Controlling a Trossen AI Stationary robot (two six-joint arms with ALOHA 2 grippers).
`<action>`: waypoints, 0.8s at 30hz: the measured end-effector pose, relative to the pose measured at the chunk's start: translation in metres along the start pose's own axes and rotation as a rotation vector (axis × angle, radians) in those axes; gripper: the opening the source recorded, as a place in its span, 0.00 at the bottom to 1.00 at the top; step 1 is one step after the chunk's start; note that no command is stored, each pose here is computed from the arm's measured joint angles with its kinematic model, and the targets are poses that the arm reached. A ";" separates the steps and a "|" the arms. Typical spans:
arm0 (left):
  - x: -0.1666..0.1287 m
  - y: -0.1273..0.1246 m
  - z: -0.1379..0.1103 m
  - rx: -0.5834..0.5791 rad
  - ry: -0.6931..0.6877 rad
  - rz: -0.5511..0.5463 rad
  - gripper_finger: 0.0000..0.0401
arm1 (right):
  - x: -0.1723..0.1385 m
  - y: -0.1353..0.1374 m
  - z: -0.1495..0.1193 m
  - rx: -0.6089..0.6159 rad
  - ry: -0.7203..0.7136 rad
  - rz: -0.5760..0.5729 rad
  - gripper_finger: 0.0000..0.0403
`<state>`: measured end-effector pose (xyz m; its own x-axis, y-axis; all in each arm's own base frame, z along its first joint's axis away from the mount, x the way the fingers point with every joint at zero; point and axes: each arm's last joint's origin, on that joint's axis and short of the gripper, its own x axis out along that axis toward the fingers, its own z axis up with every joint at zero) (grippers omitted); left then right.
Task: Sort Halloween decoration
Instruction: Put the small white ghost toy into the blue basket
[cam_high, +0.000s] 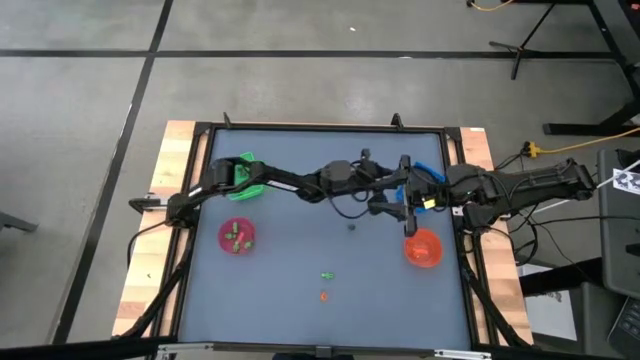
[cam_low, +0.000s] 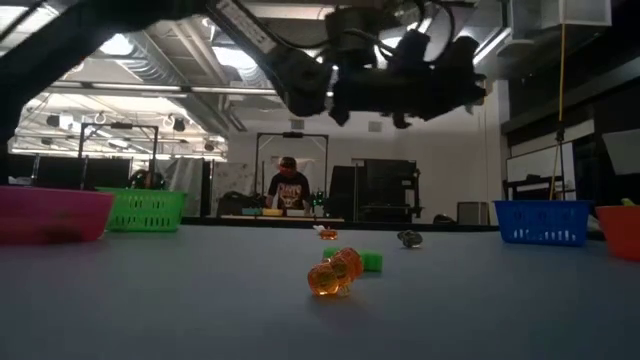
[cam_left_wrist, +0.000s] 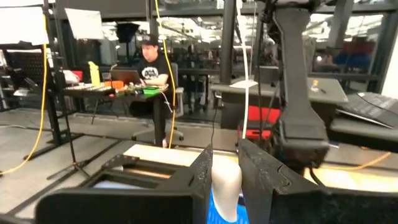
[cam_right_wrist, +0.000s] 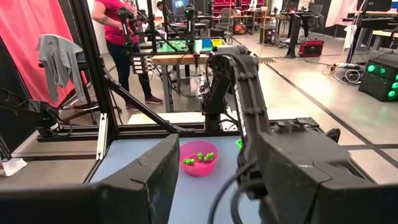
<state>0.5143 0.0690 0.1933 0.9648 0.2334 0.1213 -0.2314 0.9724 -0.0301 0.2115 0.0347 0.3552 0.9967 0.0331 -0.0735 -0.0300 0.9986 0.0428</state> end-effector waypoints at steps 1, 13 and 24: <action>0.004 0.000 -0.001 0.000 -0.006 0.002 0.12 | 0.000 0.000 0.000 0.000 0.000 0.000 0.53; 0.039 -0.005 -0.034 -0.007 -0.036 -0.004 0.12 | 0.000 0.000 0.000 0.000 0.001 0.000 0.53; 0.045 -0.004 -0.079 0.007 0.059 0.001 0.12 | 0.000 0.000 0.000 0.000 0.002 0.000 0.53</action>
<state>0.5689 0.0757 0.1207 0.9703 0.2338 0.0624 -0.2328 0.9722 -0.0236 0.2115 0.0348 0.3550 0.9966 0.0330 -0.0752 -0.0299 0.9986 0.0425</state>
